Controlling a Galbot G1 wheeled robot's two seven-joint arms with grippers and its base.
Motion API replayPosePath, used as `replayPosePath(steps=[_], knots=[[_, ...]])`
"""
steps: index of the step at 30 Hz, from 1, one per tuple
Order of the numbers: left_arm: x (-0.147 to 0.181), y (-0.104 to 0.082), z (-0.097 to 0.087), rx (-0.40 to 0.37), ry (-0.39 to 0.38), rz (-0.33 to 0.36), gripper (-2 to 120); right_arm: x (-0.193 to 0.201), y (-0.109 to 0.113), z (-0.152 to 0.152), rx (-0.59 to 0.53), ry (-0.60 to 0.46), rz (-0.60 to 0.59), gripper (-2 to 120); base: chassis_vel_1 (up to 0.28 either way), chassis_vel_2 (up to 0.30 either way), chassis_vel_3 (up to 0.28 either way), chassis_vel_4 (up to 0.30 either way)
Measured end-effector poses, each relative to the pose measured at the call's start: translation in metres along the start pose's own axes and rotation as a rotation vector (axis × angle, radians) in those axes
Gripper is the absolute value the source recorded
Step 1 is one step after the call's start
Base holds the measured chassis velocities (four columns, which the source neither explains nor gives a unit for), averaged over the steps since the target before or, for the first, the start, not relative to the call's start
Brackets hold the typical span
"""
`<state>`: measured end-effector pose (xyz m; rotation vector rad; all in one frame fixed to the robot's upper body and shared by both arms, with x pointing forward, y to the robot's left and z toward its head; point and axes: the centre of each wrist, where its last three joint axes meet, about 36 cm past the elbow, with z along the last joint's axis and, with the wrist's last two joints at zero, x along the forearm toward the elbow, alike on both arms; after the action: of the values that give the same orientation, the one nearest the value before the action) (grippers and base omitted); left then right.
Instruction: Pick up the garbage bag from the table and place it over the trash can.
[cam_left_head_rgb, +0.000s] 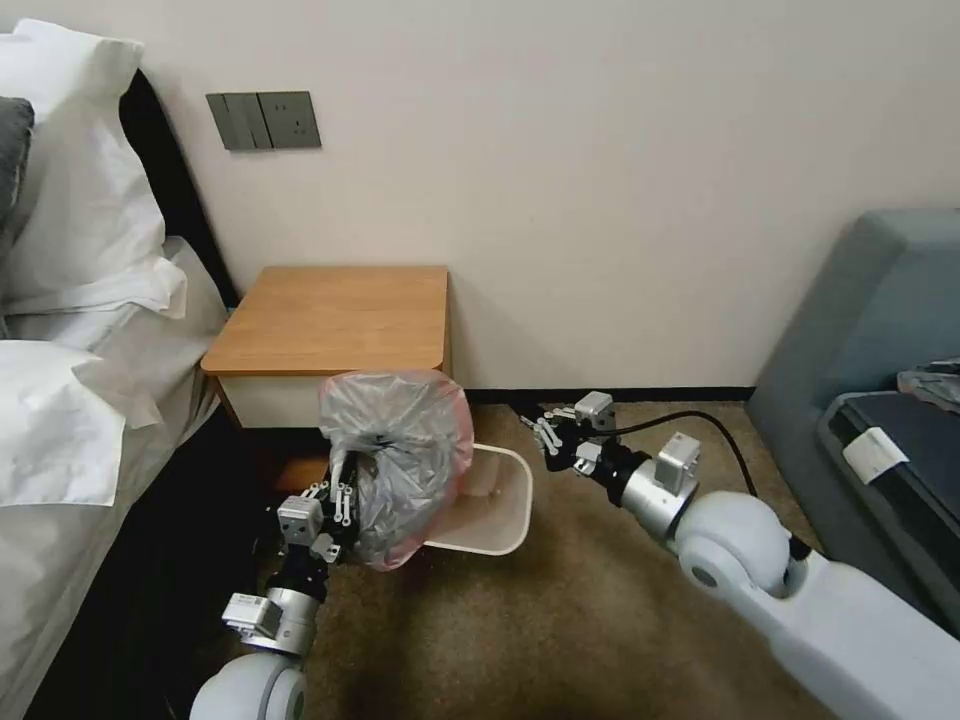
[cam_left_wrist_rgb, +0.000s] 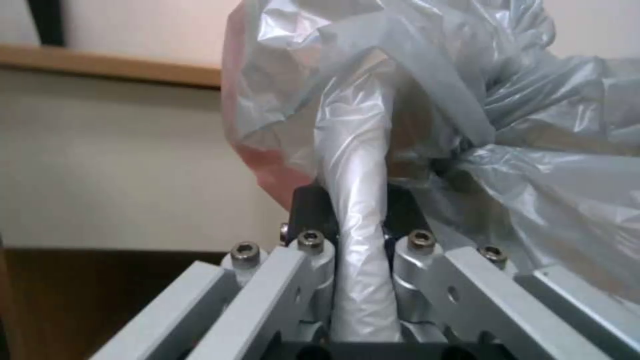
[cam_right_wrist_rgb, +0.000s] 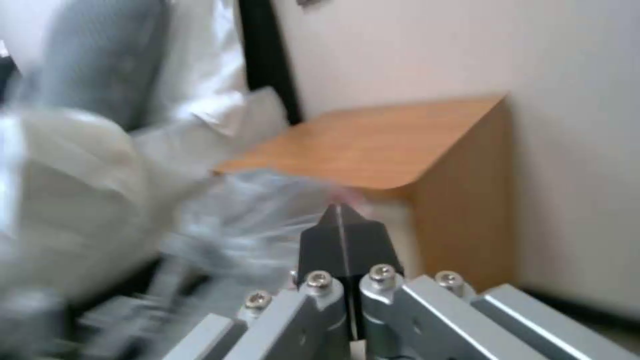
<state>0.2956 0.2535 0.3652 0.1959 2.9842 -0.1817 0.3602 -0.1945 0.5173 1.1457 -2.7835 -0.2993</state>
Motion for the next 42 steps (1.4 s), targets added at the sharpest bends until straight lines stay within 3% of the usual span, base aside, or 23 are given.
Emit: replayPosePath(steps=[2, 6, 12, 15, 25, 42], knots=[[-0.002, -0.001, 0.0, 0.026, -0.003, -0.011, 5, 0.001, 0.032, 0.0, -0.141, 0.049, 0.005, 14, 0.0, 0.0, 0.0, 0.0], [-0.006, -0.002, -0.001, 0.039, -0.006, -0.012, 5, -0.008, 0.054, 0.008, -0.242, 0.14, 0.059, 27, 0.0, 0.0, 0.0, 0.0], [-0.007, -0.001, -0.001, 0.034, -0.003, -0.008, 5, -0.021, 0.058, 0.024, -0.269, 0.201, 0.096, 45, 0.0, 0.0, 0.0, 0.0], [-0.009, 0.002, -0.001, 0.028, -0.004, -0.003, 5, -0.027, 0.057, 0.032, -0.259, 0.236, 0.12, 60, 0.0, 0.0, 0.0, 0.0], [-0.012, 0.004, -0.002, 0.025, -0.005, 0.009, 5, -0.043, 0.059, 0.04, -0.309, 0.212, 0.093, 93, 0.0, 0.0, 0.0, 0.0], [-0.008, 0.004, -0.002, 0.026, 0.005, 0.013, 5, -0.057, 0.057, 0.051, -0.348, 0.168, 0.023, 93, 0.0, 0.0, 0.0, 0.0]])
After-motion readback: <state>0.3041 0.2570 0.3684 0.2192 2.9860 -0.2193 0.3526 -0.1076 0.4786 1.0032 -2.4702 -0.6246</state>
